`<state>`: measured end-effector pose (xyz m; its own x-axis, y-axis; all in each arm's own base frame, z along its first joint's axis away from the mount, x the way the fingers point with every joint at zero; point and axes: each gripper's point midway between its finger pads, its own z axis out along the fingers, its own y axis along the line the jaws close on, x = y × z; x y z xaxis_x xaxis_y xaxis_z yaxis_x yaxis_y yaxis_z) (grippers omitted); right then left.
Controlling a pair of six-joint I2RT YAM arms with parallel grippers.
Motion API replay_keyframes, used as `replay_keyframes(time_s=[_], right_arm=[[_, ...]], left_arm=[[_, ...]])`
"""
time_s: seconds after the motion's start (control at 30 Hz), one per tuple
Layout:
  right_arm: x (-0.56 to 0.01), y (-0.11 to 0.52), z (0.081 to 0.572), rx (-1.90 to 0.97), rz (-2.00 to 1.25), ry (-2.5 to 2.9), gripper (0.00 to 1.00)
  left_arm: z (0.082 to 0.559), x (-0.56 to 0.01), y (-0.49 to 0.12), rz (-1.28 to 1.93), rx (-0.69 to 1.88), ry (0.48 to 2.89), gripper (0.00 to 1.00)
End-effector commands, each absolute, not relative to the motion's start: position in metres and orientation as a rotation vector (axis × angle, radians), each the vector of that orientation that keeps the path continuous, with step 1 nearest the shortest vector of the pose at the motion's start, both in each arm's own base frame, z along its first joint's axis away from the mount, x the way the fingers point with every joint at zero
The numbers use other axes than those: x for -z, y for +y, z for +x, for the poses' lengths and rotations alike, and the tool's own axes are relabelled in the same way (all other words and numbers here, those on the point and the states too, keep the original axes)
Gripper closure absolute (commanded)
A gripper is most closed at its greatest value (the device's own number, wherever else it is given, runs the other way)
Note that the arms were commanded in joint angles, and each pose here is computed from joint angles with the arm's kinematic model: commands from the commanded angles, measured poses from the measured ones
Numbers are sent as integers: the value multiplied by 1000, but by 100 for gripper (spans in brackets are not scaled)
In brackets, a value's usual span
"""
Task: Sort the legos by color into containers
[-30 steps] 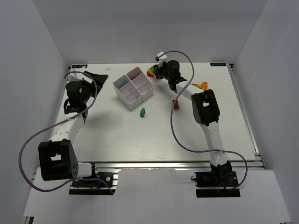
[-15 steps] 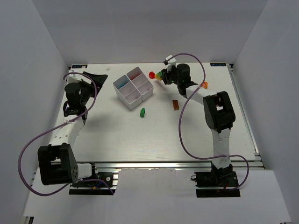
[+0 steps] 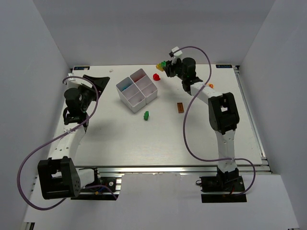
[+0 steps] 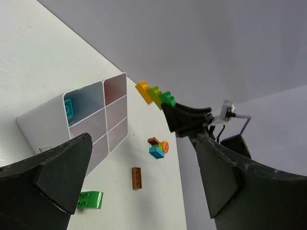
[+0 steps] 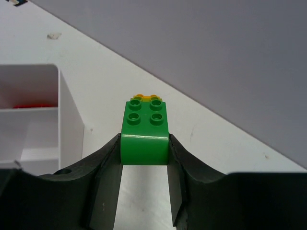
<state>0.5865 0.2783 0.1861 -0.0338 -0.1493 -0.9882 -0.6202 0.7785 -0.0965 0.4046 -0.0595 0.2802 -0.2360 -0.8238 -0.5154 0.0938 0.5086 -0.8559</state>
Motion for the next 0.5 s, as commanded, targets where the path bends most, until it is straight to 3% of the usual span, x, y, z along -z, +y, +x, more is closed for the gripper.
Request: replay_keyframes(time_s=[0.0,0.17,0.2,0.47], right_arm=[[-186,297,608,-444,-611,1566,100],[-199,318,636,-443,-604,1516,100],[-178,320,641,-442,-608,1556,100],[-163,329,656,-414,-643,1544,100]], left_arm=[[397,-282,-58,-635,975,1573,2],[399,-276,-58,-649,971,1582,2],[401,-273,-57,-652,969,1589,2],[408,-261,-57,-669,967,1609,2]])
